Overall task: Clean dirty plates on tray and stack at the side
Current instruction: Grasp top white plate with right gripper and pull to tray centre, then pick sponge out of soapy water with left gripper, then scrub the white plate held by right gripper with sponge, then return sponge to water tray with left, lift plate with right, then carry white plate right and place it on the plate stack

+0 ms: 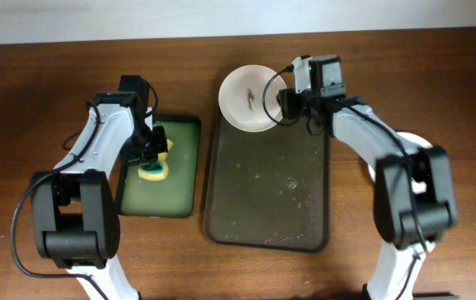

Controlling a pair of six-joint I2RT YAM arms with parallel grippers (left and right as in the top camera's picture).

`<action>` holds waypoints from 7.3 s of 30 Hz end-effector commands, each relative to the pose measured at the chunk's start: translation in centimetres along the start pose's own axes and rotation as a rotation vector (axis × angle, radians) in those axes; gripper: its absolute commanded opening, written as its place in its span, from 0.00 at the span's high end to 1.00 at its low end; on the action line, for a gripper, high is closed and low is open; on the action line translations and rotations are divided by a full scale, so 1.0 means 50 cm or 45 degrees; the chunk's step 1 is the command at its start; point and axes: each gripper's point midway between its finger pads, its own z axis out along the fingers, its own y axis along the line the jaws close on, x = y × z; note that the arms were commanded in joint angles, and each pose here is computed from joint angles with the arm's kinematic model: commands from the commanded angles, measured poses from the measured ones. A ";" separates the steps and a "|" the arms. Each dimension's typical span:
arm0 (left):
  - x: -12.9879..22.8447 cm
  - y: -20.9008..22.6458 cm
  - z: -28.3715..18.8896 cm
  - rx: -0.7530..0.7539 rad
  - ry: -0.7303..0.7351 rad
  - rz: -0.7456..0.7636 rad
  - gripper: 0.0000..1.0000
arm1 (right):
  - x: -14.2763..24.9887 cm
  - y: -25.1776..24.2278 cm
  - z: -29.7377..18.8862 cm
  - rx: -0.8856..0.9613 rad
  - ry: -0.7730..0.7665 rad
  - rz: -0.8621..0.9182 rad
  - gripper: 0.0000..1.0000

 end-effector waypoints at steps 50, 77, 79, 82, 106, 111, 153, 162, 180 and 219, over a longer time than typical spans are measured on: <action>-0.033 -0.108 -0.142 0.175 -0.094 0.183 1.00 | 0.344 0.032 -0.192 0.023 0.843 0.221 0.63; 0.286 -0.686 0.082 0.778 0.172 0.816 1.00 | 0.348 0.009 -0.147 0.189 0.796 0.540 0.96; 0.284 -0.691 0.074 0.828 0.177 0.835 1.00 | 0.348 0.009 -0.147 0.188 0.797 0.535 0.96; 0.214 -0.600 0.120 0.488 0.075 0.710 1.00 | 0.351 0.010 -0.149 0.190 0.806 0.536 0.96; 0.239 -0.676 0.089 0.668 0.137 0.693 0.99 | 0.352 0.009 -0.150 0.177 0.811 0.484 0.95; 0.219 -0.652 0.099 0.593 0.097 0.715 1.00 | 0.353 0.009 -0.150 0.176 0.815 0.480 0.96; 0.080 -0.051 -0.064 0.026 -0.348 0.145 0.88 | 0.122 0.179 -0.525 0.999 -0.003 -0.503 0.96; 0.071 -0.065 -0.266 0.096 -0.510 0.146 0.68 | 0.079 0.169 -0.561 1.102 -0.099 -0.503 0.96; 0.154 -0.031 -0.563 0.227 -1.043 0.159 0.00 | 0.023 0.173 -0.612 1.141 -0.212 -0.448 0.96; 0.154 -0.031 -0.563 0.227 -1.043 0.159 0.00 | 0.012 0.175 -0.916 -0.124 -0.641 -0.004 0.01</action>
